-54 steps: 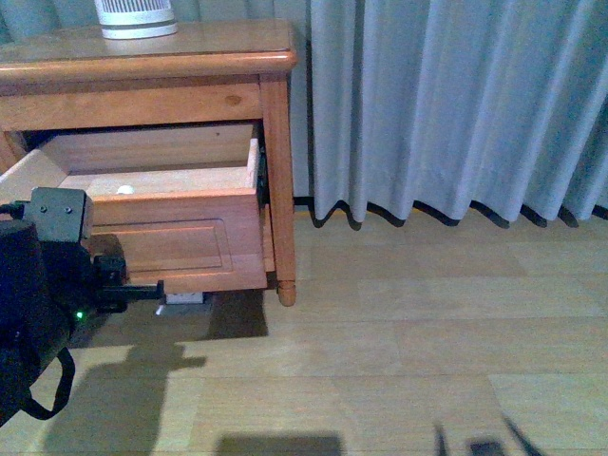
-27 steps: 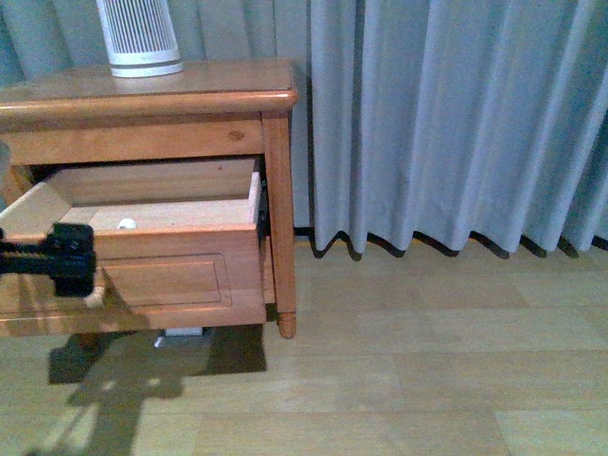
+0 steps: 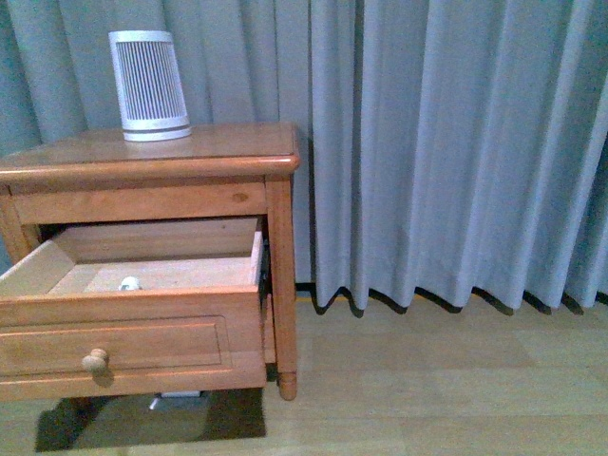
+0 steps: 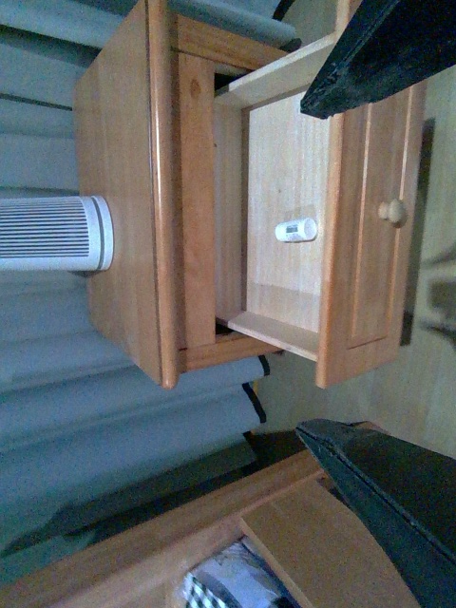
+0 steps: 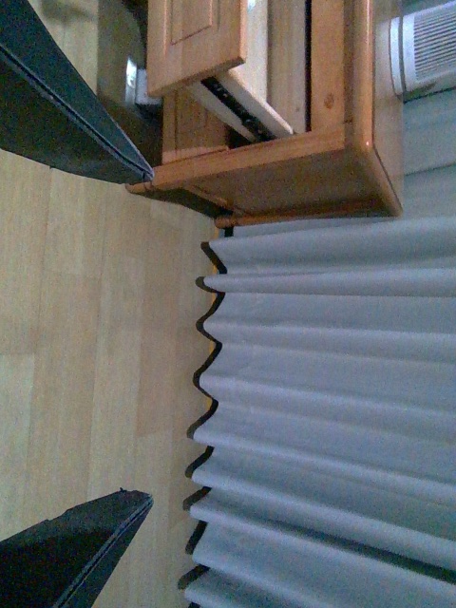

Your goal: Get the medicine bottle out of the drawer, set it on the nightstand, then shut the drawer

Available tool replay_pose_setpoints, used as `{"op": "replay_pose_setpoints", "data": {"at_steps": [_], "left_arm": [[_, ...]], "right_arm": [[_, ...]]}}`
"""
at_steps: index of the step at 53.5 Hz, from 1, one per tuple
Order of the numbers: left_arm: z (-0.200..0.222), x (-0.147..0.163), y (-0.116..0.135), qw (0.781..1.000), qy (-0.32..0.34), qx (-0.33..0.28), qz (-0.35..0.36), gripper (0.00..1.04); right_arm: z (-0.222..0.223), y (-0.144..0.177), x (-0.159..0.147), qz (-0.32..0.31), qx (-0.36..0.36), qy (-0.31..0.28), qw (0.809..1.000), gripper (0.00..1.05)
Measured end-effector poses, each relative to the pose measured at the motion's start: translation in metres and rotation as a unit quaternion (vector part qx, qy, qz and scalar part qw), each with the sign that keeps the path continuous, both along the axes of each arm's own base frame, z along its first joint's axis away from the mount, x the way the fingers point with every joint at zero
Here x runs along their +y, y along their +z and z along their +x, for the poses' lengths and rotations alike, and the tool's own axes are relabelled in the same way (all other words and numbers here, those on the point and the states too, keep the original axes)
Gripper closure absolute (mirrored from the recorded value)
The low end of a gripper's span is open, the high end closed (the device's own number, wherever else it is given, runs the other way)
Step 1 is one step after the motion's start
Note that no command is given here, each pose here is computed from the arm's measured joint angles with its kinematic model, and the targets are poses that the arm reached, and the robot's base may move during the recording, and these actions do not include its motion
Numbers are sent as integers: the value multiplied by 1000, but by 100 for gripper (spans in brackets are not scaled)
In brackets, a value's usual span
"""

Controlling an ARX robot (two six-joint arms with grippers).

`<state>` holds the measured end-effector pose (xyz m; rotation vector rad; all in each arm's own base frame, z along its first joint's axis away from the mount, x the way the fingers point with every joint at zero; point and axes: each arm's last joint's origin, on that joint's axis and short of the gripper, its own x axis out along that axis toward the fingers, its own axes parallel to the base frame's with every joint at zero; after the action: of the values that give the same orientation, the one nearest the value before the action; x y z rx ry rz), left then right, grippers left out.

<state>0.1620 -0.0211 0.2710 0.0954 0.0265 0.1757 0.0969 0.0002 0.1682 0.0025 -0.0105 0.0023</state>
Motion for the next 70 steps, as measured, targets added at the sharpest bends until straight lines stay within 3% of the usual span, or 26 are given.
{"op": "replay_pose_setpoints", "data": {"at_steps": [3,7,14,30,70], "left_arm": [[-18,-2,-6,1000,4,0,-12,8],[-37,-5,-18,998,-57,1,-27,19],[-62,-3,-54,995,-94,-8,-40,44],[-64,10,-78,994,-99,-14,-45,102],[-65,21,-105,995,-89,-13,-46,102]], "right_arm": [[0,0,0,0,0,0,1000,7],[0,0,0,0,0,0,1000,7],[0,0,0,0,0,0,1000,7],[0,0,0,0,0,0,1000,7],[0,0,0,0,0,0,1000,7]]}}
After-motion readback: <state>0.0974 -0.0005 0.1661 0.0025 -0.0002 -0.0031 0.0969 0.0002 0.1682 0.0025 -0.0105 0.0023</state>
